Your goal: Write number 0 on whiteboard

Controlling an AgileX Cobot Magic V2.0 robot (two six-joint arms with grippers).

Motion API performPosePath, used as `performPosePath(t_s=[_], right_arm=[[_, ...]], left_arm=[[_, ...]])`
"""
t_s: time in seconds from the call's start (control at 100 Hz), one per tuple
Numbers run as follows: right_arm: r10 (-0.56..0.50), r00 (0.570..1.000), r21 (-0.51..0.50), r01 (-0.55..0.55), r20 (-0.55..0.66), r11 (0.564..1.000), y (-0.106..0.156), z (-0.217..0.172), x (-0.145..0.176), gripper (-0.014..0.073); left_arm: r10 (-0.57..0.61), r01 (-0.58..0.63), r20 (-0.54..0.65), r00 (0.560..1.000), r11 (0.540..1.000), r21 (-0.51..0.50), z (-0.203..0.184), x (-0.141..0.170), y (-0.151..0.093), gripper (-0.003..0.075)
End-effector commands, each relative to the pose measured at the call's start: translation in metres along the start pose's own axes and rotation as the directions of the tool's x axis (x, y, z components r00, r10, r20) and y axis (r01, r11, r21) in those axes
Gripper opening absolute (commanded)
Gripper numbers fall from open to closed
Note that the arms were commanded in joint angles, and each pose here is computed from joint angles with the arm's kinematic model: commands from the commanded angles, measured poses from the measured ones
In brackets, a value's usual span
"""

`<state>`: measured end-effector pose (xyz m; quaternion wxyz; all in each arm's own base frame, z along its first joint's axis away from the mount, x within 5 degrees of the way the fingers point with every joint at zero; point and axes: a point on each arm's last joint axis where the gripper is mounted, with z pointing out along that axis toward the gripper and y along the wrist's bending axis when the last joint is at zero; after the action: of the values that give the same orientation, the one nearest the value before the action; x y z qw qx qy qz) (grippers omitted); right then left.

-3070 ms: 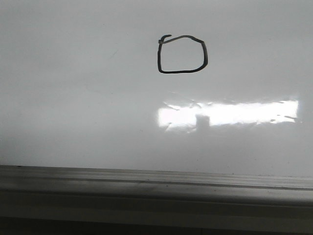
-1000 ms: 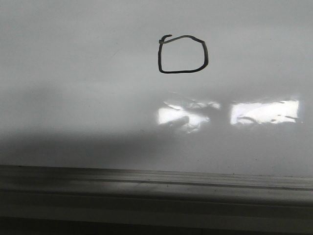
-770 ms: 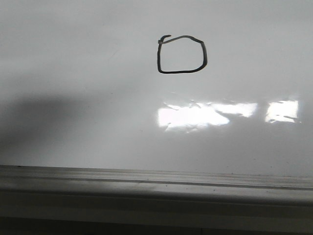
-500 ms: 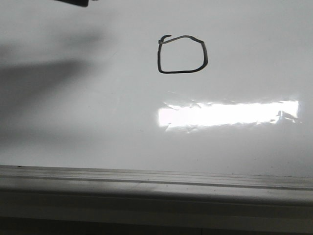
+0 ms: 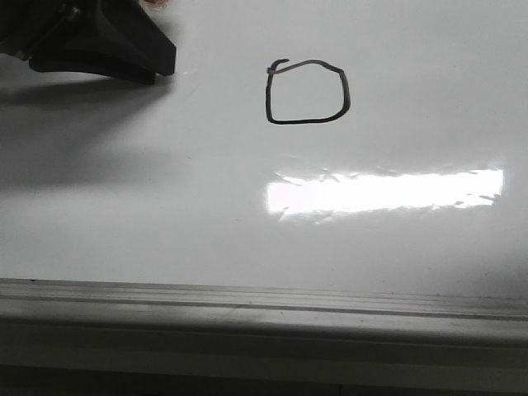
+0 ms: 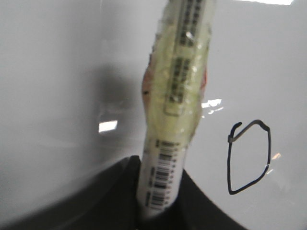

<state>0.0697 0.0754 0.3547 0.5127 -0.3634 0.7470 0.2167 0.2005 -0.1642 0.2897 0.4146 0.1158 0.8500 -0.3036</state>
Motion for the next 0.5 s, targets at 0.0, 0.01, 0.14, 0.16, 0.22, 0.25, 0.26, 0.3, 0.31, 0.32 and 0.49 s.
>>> performPosePath(t_s=[0.0,0.01,0.14,0.16,0.22,0.25,0.26,0.3,0.31,0.32,0.49], right_arm=[[0.028,0.993,0.018,-0.030,0.118,0.999,-0.0020,-0.0041,-0.0150,-0.0067],[0.028,0.992,0.018,-0.030,0.120,0.999,-0.0020,-0.0042,-0.0152,-0.0067],[0.047,0.990,0.006,-0.048,0.130,0.999,-0.0012,-0.0043,-0.0161,-0.0067],[0.049,0.990,0.005,-0.050,0.130,0.999,-0.0011,-0.0043,-0.0161,-0.0067],[0.054,0.989,0.002,-0.054,0.135,0.999,-0.0010,-0.0043,-0.0166,-0.0067],[0.056,0.989,0.001,-0.057,0.137,0.998,-0.0009,-0.0043,-0.0168,-0.0067],[0.058,0.989,0.000,-0.059,0.138,0.998,-0.0008,-0.0043,-0.0168,-0.0067],[0.060,0.988,-0.001,-0.061,0.140,0.998,-0.0007,-0.0044,-0.0171,-0.0067],[0.062,0.988,-0.002,-0.062,0.140,0.998,-0.0007,-0.0044,-0.0171,-0.0067],[0.064,0.988,-0.004,-0.064,0.141,0.998,-0.0006,-0.0044,-0.0171,-0.0067],[0.080,0.986,-0.015,-0.079,0.143,0.997,0.0003,-0.0044,-0.0175,-0.0067]], left_arm=[[-0.022,0.023,0.098,0.995,1.000,-0.003,-0.0014,-0.0146,-0.0022,-0.0020],[-0.022,0.022,0.098,0.995,1.000,-0.004,-0.0014,-0.0146,-0.0022,-0.0020],[-0.045,0.045,0.102,0.994,0.999,-0.002,-0.0004,-0.0147,-0.0019,-0.0020],[-0.045,0.045,0.102,0.994,0.999,-0.002,-0.0004,-0.0147,-0.0019,-0.0020],[-0.045,0.045,0.102,0.994,0.999,-0.002,-0.0004,-0.0147,-0.0019,-0.0020],[-0.045,0.045,0.102,0.994,0.999,-0.002,-0.0004,-0.0147,-0.0019,-0.0020],[-0.047,0.047,0.102,0.994,0.999,-0.002,-0.0004,-0.0147,-0.0019,-0.0020],[-0.052,0.052,0.102,0.993,0.999,-0.001,-0.0004,-0.0148,-0.0019,-0.0020],[-0.052,0.052,0.102,0.993,0.999,-0.001,-0.0004,-0.0148,-0.0019,-0.0020],[-0.057,0.057,0.102,0.993,0.998,0.000,-0.0004,-0.0148,-0.0020,-0.0020],[-0.061,0.061,0.098,0.993,0.998,0.001,-0.0004,-0.0144,-0.0021,-0.0019]])
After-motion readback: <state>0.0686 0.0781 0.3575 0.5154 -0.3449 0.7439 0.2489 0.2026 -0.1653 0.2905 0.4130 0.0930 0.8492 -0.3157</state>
